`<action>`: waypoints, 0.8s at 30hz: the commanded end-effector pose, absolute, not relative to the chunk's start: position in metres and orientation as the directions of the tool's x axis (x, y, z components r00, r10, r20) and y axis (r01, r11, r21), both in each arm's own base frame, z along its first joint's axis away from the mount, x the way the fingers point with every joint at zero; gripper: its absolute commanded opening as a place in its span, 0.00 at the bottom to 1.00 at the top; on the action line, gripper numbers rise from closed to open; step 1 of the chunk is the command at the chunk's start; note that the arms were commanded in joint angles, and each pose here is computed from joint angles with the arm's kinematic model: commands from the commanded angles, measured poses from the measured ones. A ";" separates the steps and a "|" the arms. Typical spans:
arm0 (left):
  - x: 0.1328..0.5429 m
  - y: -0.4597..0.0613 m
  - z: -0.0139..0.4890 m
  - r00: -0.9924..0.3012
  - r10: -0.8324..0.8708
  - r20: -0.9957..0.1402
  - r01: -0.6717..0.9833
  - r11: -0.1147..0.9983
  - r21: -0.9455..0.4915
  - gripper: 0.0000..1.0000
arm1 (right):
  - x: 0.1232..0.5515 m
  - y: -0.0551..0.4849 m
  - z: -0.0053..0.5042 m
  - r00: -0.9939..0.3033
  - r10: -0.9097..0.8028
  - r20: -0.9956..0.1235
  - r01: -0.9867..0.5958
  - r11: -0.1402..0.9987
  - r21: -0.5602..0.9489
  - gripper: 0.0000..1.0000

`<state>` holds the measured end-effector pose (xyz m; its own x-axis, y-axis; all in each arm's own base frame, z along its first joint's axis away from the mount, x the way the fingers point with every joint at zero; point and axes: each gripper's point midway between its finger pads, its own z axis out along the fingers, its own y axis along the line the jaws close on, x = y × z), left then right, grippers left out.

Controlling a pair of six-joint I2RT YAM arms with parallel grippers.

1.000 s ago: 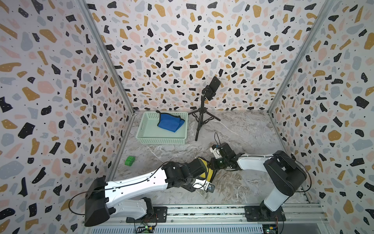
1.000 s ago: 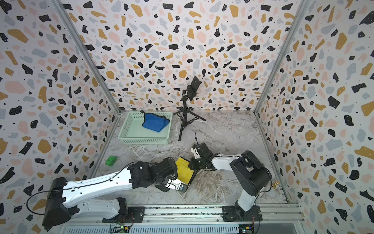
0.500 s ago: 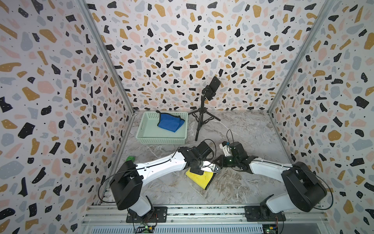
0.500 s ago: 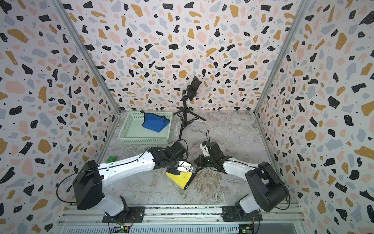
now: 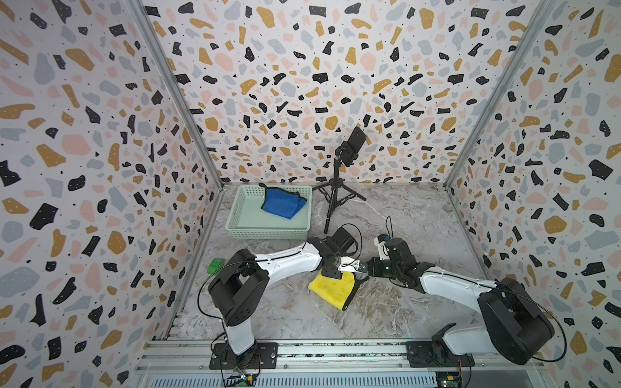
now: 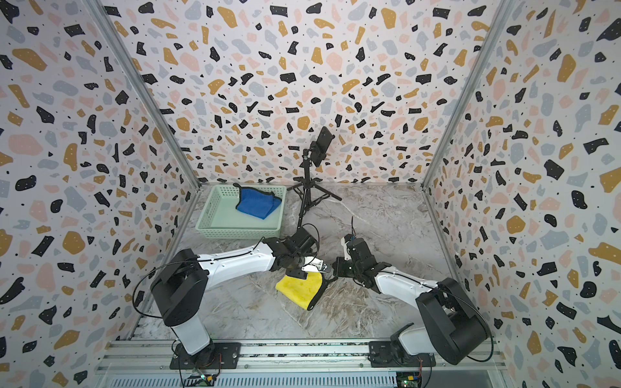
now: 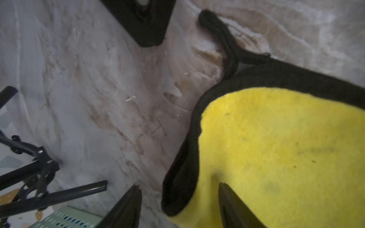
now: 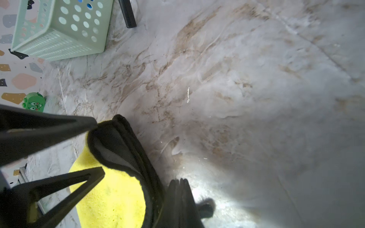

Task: Fold the square dishcloth
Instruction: Fold the cleaning item at the center of the board.

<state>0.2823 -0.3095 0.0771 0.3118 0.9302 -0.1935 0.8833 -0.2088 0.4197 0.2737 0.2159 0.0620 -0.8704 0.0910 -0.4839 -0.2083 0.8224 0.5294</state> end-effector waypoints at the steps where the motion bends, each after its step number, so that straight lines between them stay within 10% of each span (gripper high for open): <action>1: 0.296 -0.314 0.120 0.310 0.924 -0.222 0.841 -0.158 0.517 0.74 | 0.271 0.211 0.069 -0.865 0.108 -0.490 -0.199 0.822 0.533 0.00; 17: 0.319 -0.290 0.057 0.063 0.972 -0.226 0.918 0.032 0.395 0.31 | 0.244 0.246 0.096 -0.892 0.125 -0.435 -0.255 0.653 0.713 0.00; 24: 0.326 -0.285 0.029 0.001 0.978 -0.208 0.930 0.076 0.360 0.38 | 0.234 0.246 0.082 -0.898 0.176 -0.403 -0.193 0.666 0.720 0.00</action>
